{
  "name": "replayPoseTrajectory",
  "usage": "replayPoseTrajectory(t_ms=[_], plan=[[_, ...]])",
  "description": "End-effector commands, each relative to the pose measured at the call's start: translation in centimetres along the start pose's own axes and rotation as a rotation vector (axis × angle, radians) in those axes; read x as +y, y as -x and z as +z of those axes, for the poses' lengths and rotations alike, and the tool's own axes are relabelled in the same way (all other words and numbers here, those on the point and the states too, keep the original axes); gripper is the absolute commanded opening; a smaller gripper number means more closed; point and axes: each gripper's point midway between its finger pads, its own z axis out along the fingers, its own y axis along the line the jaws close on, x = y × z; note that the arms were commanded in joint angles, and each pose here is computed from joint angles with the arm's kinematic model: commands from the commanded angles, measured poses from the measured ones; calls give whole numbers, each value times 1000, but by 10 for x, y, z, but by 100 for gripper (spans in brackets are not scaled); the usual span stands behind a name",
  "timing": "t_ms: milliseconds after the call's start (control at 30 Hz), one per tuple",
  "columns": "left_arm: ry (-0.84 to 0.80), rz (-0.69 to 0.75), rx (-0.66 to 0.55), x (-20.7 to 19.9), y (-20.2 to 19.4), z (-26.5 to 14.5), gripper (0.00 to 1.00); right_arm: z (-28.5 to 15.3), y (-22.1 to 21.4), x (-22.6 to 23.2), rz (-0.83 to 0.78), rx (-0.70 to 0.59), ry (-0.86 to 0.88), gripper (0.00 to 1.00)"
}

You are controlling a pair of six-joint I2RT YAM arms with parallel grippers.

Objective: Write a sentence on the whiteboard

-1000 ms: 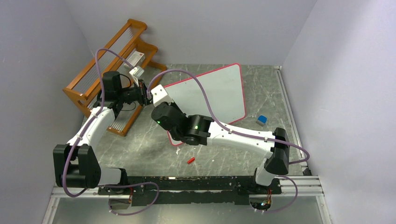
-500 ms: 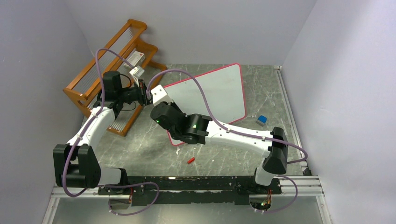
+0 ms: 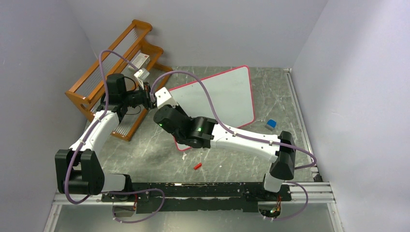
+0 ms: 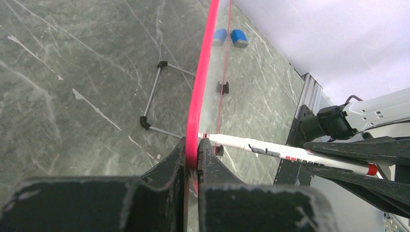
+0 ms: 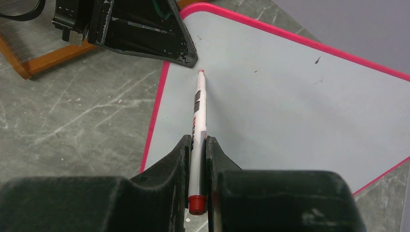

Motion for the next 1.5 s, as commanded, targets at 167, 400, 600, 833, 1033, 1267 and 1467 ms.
replayPoseTrajectory(t_ms=[167, 400, 600, 833, 1033, 1267, 1467], plan=[[30, 40, 48, 7, -18, 7, 5, 3, -9, 4, -4, 52, 14, 0], [30, 42, 46, 7, -17, 7, 5, 2, -15, 5, -3, 77, 21, 0], [34, 41, 45, 8, -17, 7, 5, 1, -22, 7, 2, 100, 27, 0], [38, 42, 43, 8, -17, 7, 5, -3, -30, 11, 1, 121, 37, 0], [40, 44, 41, 8, -16, 7, 5, -6, -35, 13, -4, 135, 37, 0], [38, 44, 40, 7, -16, 7, 5, -9, -39, 16, -10, 147, 37, 0], [39, 42, 41, 8, -16, 7, 5, -17, -29, 14, 9, 109, 28, 0]])
